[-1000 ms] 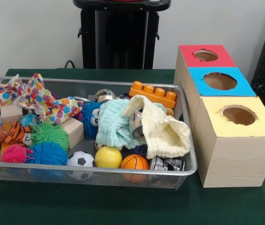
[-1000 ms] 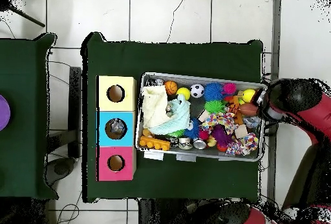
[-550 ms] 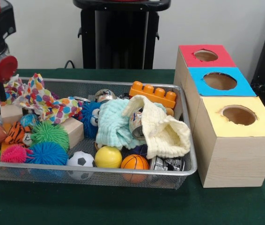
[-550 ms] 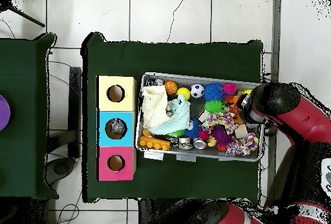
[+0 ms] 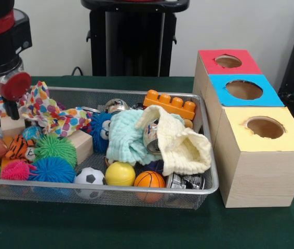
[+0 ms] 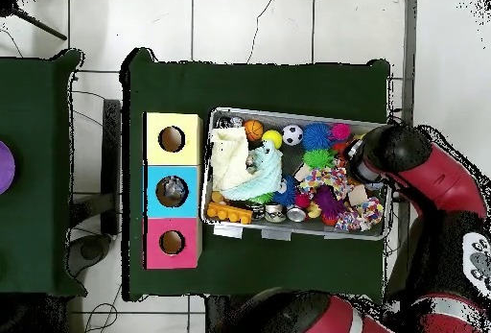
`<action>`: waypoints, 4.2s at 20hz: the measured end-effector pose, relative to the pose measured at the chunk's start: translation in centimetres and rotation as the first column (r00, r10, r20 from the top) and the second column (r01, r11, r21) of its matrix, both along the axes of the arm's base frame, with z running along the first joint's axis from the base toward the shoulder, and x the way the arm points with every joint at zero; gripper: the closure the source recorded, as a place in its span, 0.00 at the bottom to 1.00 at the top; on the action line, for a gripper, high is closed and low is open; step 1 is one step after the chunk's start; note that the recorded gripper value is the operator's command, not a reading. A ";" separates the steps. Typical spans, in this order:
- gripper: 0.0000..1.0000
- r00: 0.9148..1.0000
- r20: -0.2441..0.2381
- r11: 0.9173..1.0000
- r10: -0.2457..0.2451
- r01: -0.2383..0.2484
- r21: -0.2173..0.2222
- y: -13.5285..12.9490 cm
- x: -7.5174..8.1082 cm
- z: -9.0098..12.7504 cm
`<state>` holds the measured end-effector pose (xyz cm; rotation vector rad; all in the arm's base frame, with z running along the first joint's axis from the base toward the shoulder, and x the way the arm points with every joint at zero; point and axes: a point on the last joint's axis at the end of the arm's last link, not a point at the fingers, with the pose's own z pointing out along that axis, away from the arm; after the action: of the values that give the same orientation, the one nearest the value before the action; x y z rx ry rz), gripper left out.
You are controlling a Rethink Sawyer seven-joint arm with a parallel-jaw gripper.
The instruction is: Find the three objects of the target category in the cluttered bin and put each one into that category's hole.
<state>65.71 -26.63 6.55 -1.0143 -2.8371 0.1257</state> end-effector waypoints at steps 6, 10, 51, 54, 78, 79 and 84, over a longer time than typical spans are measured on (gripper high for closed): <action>1.00 1.000 -0.018 1.000 -0.013 0.013 0.005 -0.5 -1.1 -2.3; 1.00 0.999 -0.030 1.000 -0.015 0.015 0.010 -0.5 -1.6 -3.6; 1.00 0.993 -0.060 0.994 -0.106 0.106 -0.002 -9.3 -3.5 -6.0; 1.00 0.993 -0.060 0.994 -0.106 0.106 -0.002 -9.3 -3.5 -6.0; 1.00 0.993 -0.023 0.993 -0.114 0.113 -0.026 -9.3 -3.7 -3.7; 1.00 0.993 -0.016 0.993 -0.113 0.113 -0.031 -9.4 -3.7 -3.6; 0.00 0.994 0.002 0.993 -0.112 0.112 -0.045 -9.6 -3.6 -3.3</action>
<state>62.13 -36.21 3.26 -1.1797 -2.7803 0.1803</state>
